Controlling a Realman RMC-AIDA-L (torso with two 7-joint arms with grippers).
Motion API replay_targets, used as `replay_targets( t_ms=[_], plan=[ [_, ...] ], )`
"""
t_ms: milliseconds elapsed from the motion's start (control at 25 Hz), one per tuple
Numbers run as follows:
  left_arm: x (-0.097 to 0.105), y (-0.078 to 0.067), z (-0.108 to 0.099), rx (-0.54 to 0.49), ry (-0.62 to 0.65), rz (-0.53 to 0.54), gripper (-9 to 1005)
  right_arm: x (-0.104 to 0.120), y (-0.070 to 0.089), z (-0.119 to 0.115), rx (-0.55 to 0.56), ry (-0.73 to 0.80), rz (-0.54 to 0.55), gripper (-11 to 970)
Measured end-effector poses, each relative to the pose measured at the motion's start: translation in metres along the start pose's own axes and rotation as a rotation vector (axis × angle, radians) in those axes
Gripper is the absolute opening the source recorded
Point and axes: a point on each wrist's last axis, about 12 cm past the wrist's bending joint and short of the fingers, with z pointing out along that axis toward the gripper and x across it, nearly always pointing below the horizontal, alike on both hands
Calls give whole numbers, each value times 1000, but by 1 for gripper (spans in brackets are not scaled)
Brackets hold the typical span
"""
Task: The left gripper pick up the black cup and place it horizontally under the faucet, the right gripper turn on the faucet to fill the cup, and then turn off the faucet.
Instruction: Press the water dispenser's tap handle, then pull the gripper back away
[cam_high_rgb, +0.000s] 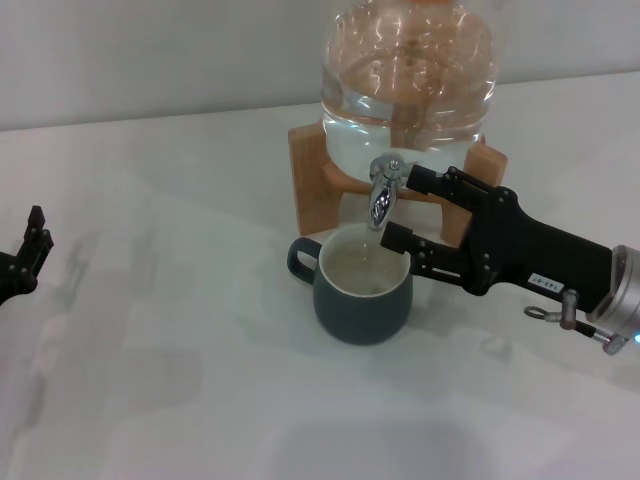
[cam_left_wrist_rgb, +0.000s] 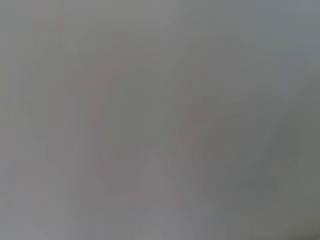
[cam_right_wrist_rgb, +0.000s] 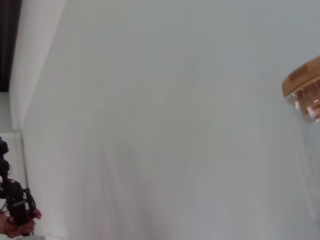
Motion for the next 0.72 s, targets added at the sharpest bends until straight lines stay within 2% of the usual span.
replay_targets(
  t_ms=[280, 720],
  plan=[
    [0, 2, 1, -5, 1, 4, 773, -3, 4, -8, -12, -30, -1, 856],
    [0, 3, 1, -11, 3, 4, 773, -17, -18, -31, 158, -89, -48, 856]
  ],
)
